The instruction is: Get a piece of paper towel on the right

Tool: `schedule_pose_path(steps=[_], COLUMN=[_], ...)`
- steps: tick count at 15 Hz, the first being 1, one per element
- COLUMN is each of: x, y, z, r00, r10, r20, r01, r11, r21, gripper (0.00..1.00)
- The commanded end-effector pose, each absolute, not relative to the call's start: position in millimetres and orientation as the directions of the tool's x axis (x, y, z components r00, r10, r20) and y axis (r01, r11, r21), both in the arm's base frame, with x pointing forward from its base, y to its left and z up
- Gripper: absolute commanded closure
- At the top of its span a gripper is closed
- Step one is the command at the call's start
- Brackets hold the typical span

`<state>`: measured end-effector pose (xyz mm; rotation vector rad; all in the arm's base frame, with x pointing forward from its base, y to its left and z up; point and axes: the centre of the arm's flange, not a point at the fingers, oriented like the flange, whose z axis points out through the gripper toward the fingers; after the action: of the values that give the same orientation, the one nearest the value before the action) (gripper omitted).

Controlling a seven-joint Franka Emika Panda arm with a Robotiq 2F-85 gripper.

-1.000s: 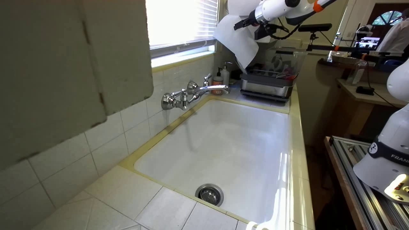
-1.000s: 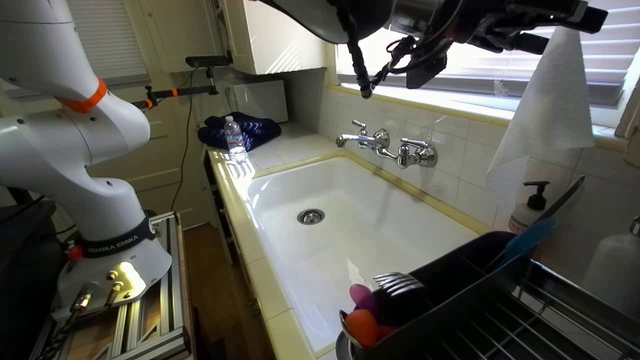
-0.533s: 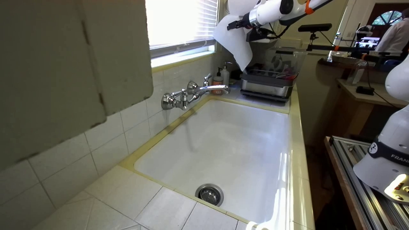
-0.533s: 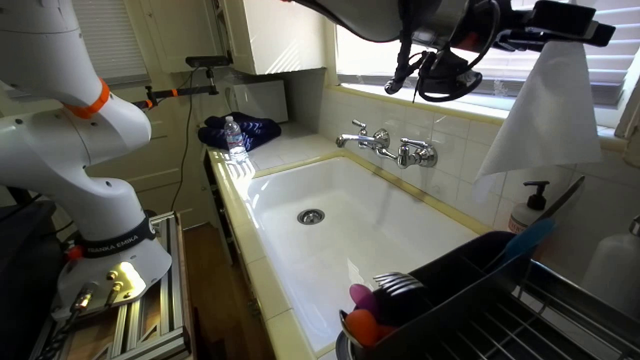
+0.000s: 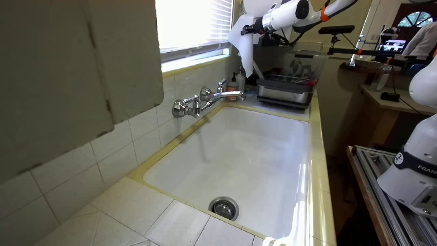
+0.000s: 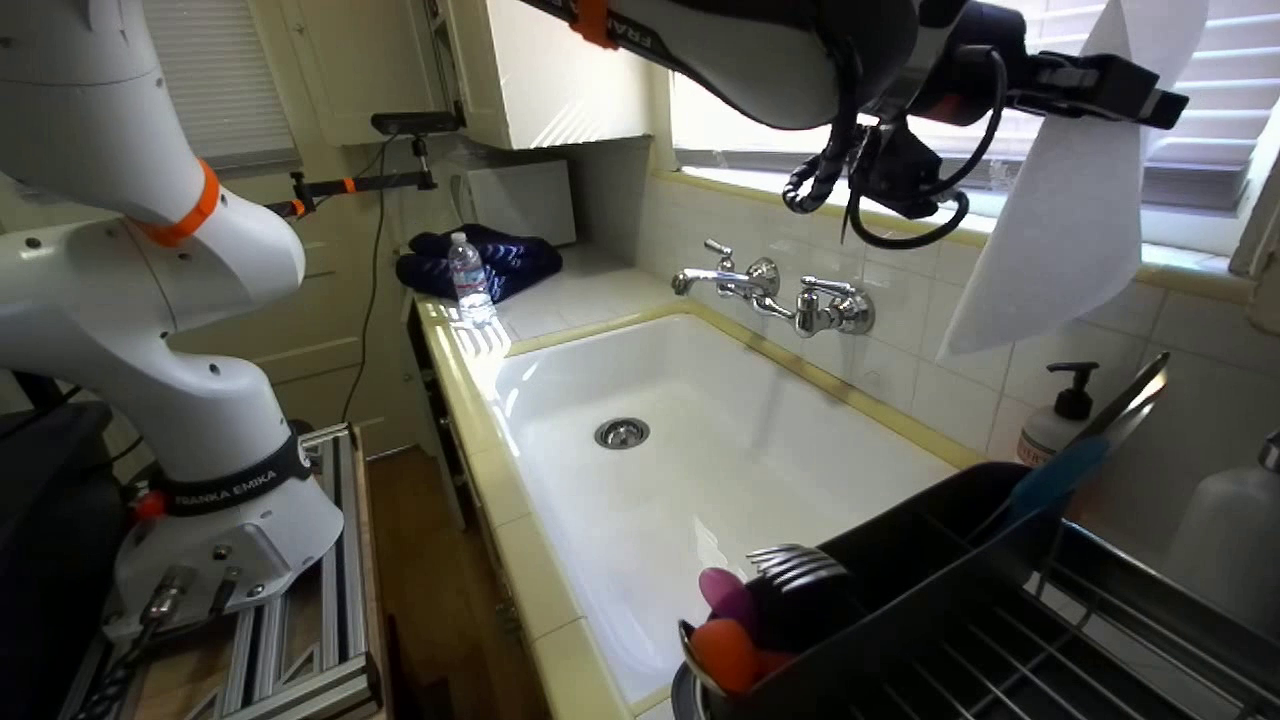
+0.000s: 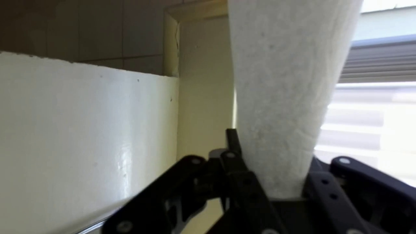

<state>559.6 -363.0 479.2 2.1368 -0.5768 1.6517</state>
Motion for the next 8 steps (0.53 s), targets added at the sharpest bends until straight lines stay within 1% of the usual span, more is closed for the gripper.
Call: schedule_pose_path(steps=[1,5,8], x=[550.2,550.7,551.4], y=[-365.1,-368.1,-370.0], z=[463.7,455.6,447.8], r00=[0.21,0.212,0.219], r10=[-0.128,-0.157,-0.217], r20=[0.969,0.964,0.951], r01=[-0.521,-0.542,-0.576], r11=[-0.853,-0.84,-0.816], r21=[0.0,-0.018,-0.053], gripper=[0.99,1.0,1.0])
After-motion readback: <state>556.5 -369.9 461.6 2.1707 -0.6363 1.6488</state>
